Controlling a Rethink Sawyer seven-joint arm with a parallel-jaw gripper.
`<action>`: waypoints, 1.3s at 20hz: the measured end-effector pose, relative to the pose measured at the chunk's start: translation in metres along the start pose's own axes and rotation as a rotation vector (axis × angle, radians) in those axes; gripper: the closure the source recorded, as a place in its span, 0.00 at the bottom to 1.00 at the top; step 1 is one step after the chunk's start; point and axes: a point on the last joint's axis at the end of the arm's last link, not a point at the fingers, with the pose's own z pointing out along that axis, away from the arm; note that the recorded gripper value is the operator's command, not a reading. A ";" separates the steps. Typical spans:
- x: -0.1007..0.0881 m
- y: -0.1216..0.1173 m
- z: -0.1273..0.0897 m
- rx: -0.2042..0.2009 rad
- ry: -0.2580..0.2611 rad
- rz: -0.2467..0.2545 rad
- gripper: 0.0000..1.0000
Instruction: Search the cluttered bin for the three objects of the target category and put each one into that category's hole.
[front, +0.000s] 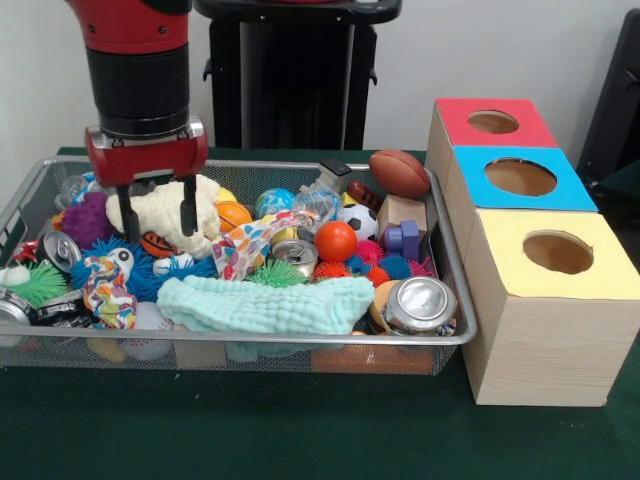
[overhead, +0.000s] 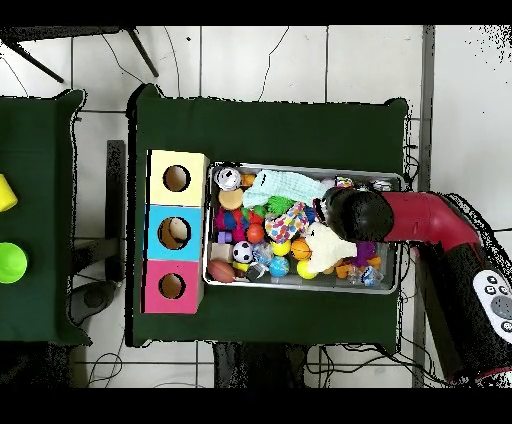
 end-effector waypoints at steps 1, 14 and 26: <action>0.002 -0.005 0.002 0.002 -0.003 -0.014 0.00; 0.028 -0.040 0.023 0.042 0.013 -0.065 0.00; 0.043 -0.033 0.011 0.087 0.046 -0.140 0.00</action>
